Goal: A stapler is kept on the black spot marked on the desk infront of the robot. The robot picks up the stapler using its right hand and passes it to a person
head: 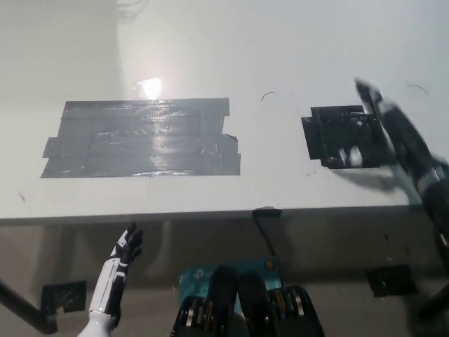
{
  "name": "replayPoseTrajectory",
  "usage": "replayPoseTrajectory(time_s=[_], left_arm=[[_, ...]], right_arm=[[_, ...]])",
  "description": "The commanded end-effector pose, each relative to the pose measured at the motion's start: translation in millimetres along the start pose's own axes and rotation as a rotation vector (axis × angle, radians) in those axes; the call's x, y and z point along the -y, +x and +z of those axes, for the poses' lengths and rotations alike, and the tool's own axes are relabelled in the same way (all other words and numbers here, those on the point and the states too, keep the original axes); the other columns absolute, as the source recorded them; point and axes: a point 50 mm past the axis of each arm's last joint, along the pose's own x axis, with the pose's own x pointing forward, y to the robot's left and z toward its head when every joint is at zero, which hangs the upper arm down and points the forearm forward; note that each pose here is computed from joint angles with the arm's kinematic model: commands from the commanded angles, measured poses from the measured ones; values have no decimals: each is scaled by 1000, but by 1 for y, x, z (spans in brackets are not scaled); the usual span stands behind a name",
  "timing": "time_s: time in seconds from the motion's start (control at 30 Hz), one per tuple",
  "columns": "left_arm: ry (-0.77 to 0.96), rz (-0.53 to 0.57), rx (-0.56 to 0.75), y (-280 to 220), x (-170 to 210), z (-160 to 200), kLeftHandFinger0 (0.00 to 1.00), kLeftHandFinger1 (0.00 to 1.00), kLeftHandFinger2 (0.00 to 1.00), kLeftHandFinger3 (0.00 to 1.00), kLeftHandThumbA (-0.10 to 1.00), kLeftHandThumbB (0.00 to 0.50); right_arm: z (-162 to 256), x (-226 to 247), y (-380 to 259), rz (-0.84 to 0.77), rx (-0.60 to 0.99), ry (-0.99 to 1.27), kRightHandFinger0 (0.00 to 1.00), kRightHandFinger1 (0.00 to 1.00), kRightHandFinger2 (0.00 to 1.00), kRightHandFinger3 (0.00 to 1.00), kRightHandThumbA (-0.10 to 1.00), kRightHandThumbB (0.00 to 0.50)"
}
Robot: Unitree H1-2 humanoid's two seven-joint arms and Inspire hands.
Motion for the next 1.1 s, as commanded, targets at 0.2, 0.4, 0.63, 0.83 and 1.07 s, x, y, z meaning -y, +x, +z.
replayPoseTrajectory(time_s=[0.2, 0.4, 0.63, 0.83, 1.07], left_arm=[[-5, -28, -1, -35, 6, -6, 1000, 1000, 1000, 1000, 1000, 500], [-12, -27, -40, -46, 12, -15, 1000, 1000, 1000, 1000, 1000, 500], [-5, -36, -42, -52, 10, -15, 1000, 1000, 1000, 1000, 1000, 500], [6, -54, -49, -64, 9, -15, 1000, 1000, 1000, 1000, 1000, 496], [4, -55, -49, -73, 7, -14, 1000, 1000, 1000, 1000, 1000, 500]], right_arm=[[143, -29, -293, 120, 952, 302, 1000, 1000, 1000, 1000, 1000, 498], [130, -52, -305, 149, 777, 425, 1000, 1000, 1000, 1000, 1000, 500], [74, -89, -288, 125, 450, 493, 1000, 1000, 1000, 1000, 1000, 419], [-8, -113, -266, 135, 155, 540, 1000, 1000, 1000, 1000, 1000, 325], [-65, -133, -248, 115, -3, 573, 1000, 1000, 1000, 1000, 1000, 336]])
